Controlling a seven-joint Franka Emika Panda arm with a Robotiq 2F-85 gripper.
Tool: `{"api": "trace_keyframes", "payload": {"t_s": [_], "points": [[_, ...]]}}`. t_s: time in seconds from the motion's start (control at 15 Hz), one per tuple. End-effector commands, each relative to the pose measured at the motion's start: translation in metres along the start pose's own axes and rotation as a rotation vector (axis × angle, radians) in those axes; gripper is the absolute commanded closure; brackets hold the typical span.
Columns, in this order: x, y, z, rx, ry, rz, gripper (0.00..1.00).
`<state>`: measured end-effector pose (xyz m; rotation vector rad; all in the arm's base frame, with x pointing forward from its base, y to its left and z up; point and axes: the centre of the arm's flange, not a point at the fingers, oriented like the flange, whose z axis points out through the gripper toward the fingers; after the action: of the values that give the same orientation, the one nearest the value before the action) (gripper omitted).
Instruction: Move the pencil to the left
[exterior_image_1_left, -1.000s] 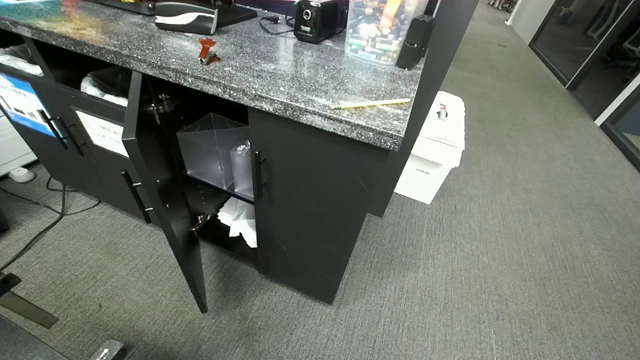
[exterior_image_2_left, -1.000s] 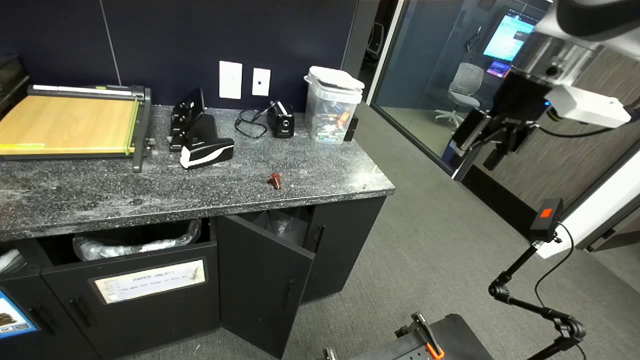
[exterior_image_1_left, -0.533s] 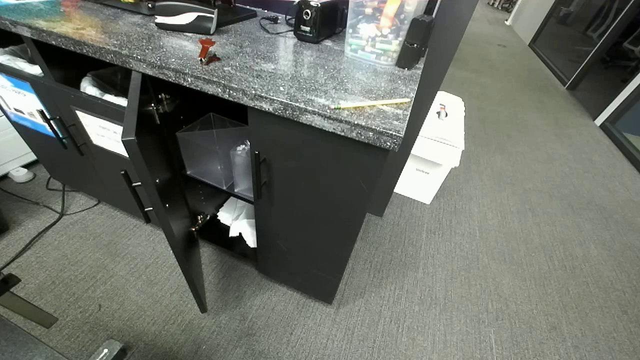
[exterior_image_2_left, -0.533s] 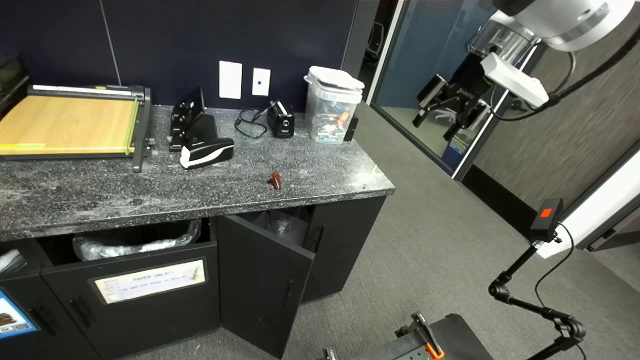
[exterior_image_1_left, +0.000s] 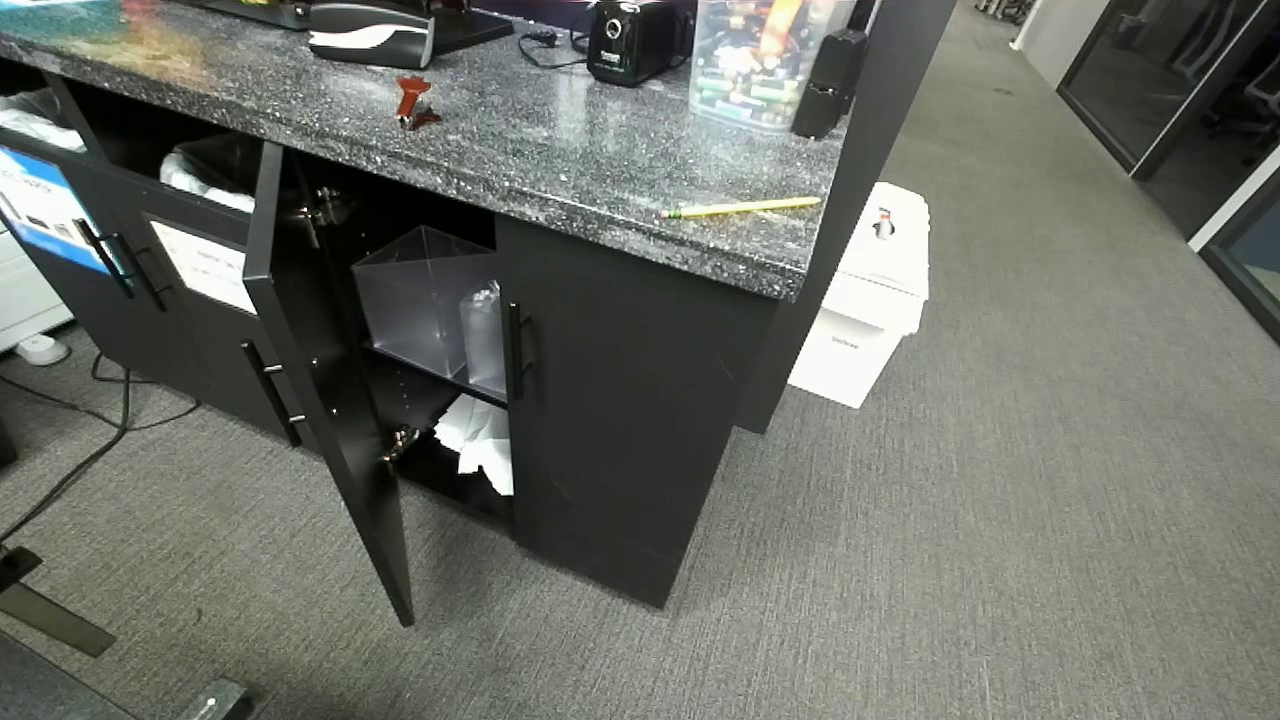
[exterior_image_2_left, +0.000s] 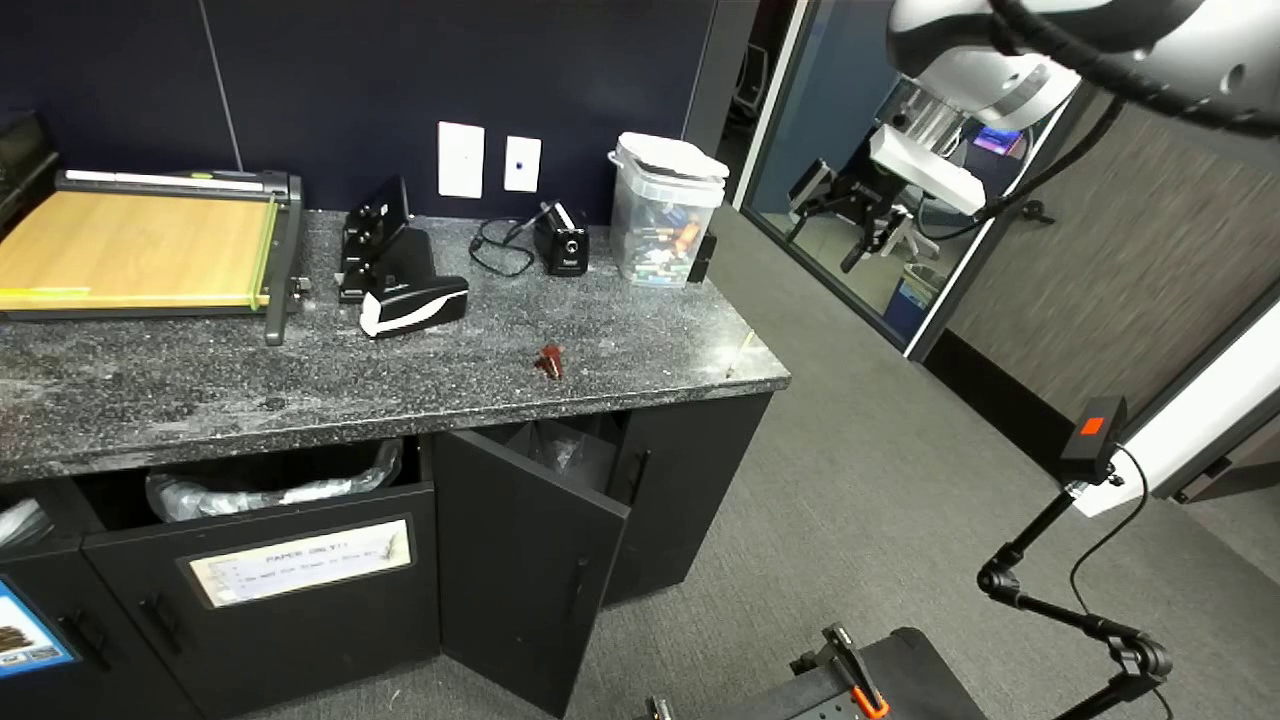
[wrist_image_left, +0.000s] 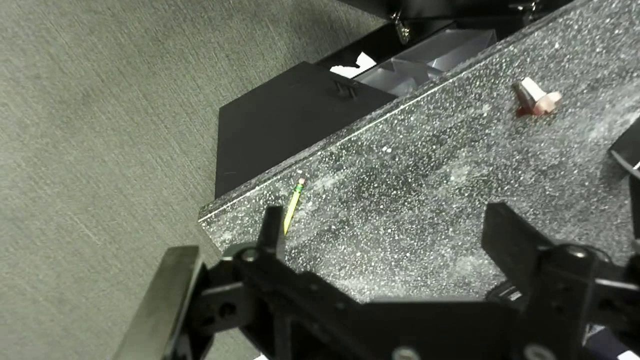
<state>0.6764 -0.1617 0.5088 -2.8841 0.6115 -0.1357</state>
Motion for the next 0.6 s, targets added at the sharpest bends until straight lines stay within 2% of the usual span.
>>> {"api": "trace_keyframes", "payload": {"t_s": [0.0, 0.53], "points": [[0.086, -0.007, 0.012, 0.002, 0.011, 0.078, 0.00], [0.152, 0.018, 0.078, 0.037, 0.033, 0.202, 0.00]]}}
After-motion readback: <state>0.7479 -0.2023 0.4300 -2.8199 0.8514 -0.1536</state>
